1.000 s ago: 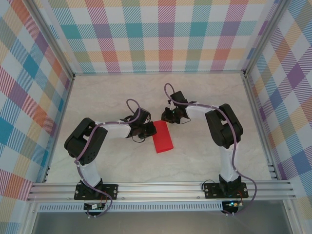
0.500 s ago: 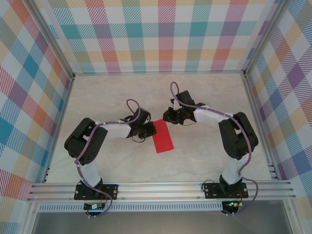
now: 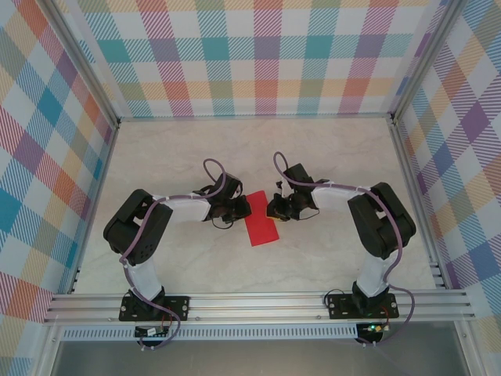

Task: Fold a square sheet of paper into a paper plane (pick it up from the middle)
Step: Fold the square sheet of paper in half at the center of the table, then first fold in half a square sheet of paper at the center of the table.

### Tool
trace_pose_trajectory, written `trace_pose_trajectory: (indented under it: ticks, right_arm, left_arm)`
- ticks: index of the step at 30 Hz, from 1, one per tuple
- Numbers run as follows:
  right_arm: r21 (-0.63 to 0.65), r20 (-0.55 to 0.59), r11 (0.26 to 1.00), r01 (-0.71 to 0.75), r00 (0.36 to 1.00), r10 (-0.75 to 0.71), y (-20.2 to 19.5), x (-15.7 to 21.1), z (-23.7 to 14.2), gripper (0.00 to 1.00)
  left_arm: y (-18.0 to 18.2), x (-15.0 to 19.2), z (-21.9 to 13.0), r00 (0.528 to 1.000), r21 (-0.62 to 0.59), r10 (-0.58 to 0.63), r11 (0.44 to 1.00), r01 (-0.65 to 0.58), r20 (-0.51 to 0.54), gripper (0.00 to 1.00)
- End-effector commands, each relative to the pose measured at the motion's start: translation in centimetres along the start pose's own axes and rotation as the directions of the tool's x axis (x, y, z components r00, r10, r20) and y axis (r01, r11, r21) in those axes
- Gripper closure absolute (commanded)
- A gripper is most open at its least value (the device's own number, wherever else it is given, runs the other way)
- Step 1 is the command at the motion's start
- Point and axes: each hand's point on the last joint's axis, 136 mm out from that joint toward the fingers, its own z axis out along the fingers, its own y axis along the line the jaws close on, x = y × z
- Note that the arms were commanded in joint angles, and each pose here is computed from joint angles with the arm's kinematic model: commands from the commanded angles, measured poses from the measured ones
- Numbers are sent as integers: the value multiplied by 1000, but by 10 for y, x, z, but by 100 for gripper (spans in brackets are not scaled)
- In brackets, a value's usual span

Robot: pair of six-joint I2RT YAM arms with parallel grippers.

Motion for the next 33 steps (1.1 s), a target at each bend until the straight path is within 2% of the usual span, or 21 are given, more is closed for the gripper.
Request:
trace_pose_trajectory:
  ticks: [1,12,20,28,33]
  right_arm:
    - [52,-30,998,-29,999,31,-18,9,9,87]
    - [119,-29,992,-49,998,53,-35,11,14,88]
    - [113,-33,992,-49,998,53,-35,13,15,88]
    - [106,-41,993,-54,997,59,-37,16,17,88]
    - [100,-43,993,-55,997,59,-37,17,18,88]
  left_arm:
    - [48,36,1,994,-192,-19,981,-2,-108,89]
    - [27,24,-7,996,-145,7,989,-20,-94,89]
    - [-43,-6,-19,998,105,53,993,-50,-29,84]
    - [-68,-24,1,999,157,44,987,-41,-15,84]
    - [-74,-29,19,999,146,43,988,-40,-15,87]
